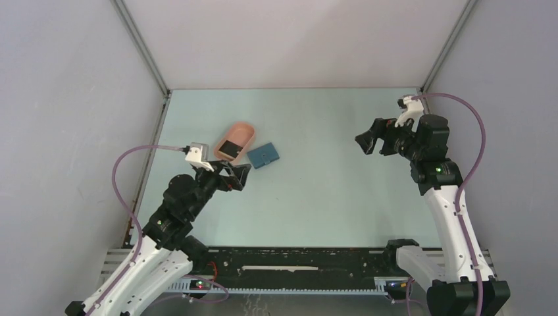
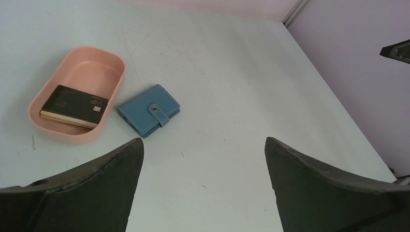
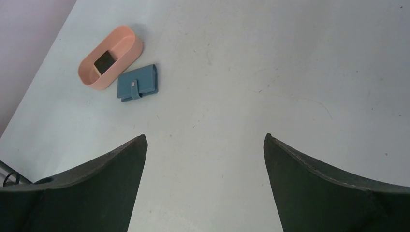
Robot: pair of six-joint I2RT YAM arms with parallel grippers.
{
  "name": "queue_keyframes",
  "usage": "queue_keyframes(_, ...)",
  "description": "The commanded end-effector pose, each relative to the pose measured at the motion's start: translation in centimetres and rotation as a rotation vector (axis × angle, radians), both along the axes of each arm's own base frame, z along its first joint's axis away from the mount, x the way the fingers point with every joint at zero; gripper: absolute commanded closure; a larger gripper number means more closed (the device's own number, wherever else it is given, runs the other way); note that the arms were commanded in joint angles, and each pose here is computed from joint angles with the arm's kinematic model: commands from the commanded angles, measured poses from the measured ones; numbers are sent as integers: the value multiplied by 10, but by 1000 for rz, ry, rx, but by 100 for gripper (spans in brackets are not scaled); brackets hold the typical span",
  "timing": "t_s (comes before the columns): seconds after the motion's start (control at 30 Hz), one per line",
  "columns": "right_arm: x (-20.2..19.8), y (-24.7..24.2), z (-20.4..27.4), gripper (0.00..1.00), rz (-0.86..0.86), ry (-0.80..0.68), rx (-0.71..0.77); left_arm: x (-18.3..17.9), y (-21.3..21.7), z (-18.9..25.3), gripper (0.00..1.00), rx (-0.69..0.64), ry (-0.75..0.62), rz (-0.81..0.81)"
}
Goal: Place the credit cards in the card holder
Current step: Move the card holder to the center of the board.
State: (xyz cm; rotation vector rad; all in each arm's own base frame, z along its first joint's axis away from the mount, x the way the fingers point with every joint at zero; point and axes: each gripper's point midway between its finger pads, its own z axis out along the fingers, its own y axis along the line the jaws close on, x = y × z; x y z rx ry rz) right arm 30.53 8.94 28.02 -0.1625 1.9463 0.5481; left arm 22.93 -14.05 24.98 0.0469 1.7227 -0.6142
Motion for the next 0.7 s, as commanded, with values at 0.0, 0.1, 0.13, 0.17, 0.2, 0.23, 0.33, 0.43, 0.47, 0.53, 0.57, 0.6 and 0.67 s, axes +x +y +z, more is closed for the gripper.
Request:
queue_keyframes(0.0, -5, 5, 12, 0, 32, -31, 17, 1, -6, 1, 0, -48, 6, -23)
queue_keyframes(0.1, -5, 8, 11, 0, 46, -25, 22, 0, -11, 0, 0, -75, 6, -40)
queue_keyframes(0.13, -4, 8, 11, 0, 49, -26, 22, 0, -13, -2, 0, -79, 11, -48)
queue_keyframes(0.17, -4, 10, 12, 0, 55, -28, 22, 0, -16, -4, 0, -85, 15, -59)
queue_keyframes(0.2, -5, 12, 12, 0, 63, -34, 19, 1, -19, -6, 0, -91, 17, -70)
queue_keyframes(0.23, -5, 13, 13, 0, 72, -42, 14, 1, -22, -9, 0, -93, 24, -82)
queue_keyframes(0.33, -7, 25, 20, 0, 140, -100, -32, 2, -33, -18, 0, -81, 42, -134)
queue_keyframes(0.43, -23, 56, 13, 0, 396, -172, -182, 3, -43, -24, 0, -51, 60, -186)
queue_keyframes(0.47, -36, 69, 3, 0, 523, -178, -237, 4, -48, -22, 0, -50, 55, -210)
queue_keyframes(0.53, -54, 89, -15, 0, 695, -161, -278, 6, -58, -18, 0, -62, 41, -251)
queue_keyframes(0.57, -58, 96, -23, 0, 733, -124, -250, 9, -62, -19, 0, -60, 43, -263)
queue_keyframes(0.6, -63, 103, -29, 0, 783, -84, -194, 13, -64, -20, 0, -51, 48, -265)
queue_keyframes(0.67, -66, 107, -38, 0, 840, -13, -114, 24, -69, -28, 0, -13, 76, -265)
